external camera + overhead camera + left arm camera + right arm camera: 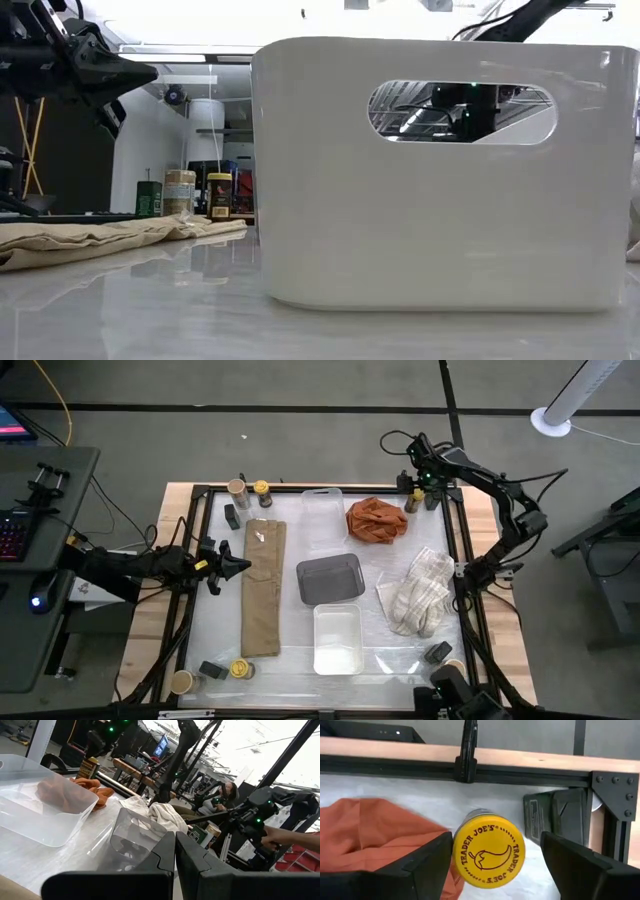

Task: Sort spices by type
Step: Put the top right yellow seasoning bottle into the transparent bin

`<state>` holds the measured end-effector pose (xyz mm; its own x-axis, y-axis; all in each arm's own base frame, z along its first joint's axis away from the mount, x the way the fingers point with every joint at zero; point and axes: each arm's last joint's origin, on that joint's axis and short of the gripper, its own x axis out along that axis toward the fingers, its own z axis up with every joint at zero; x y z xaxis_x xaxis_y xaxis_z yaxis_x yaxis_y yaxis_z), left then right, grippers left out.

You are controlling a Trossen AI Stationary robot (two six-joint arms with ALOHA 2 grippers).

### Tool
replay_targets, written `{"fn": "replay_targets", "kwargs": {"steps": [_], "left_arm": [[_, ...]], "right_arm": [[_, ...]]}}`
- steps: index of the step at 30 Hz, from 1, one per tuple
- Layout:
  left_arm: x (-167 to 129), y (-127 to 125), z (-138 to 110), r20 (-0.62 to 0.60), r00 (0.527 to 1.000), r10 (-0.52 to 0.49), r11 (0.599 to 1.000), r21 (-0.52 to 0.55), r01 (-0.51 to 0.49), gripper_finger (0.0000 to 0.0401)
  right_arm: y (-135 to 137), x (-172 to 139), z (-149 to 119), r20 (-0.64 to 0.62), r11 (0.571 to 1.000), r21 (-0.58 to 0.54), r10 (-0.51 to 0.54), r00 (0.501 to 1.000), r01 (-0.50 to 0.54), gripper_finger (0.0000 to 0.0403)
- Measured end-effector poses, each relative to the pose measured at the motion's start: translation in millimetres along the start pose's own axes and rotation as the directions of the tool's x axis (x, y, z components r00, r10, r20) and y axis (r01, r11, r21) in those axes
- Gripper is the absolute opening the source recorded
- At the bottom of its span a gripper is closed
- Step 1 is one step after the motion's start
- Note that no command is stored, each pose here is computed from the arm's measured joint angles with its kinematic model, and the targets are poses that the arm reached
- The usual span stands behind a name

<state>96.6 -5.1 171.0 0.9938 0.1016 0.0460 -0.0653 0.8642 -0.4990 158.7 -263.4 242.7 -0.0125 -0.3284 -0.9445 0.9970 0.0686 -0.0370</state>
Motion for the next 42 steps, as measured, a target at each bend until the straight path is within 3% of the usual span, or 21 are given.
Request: {"fn": "replay_targets", "kwargs": {"steps": [24,33,38,42], "left_arm": [[0,0,0,0.0,1.0,0.0,1.0,0.0,0.0,0.0],[0,0,0,0.0,1.0,0.0,1.0,0.0,0.0,0.0],[0,0,0,0.0,1.0,0.0,1.0,0.0,0.0,0.0],[0,0,0,0.0,1.0,0.0,1.0,0.0,0.0,0.0]], "right_arm": [[7,33,3,-0.081,0.999,-0.029,-0.028,0.996,0.026,0.0295],[8,33,3,-0.069,0.997,-0.068,-0.036,0.997,0.031,0.0211],[12,13,1,-0.017,0.992,-0.127,-0.002,1.0,0.0,0.0211],[18,-29,13,0.12,0.98,-0.195,0.065,0.991,-0.041,0.0211]]}}
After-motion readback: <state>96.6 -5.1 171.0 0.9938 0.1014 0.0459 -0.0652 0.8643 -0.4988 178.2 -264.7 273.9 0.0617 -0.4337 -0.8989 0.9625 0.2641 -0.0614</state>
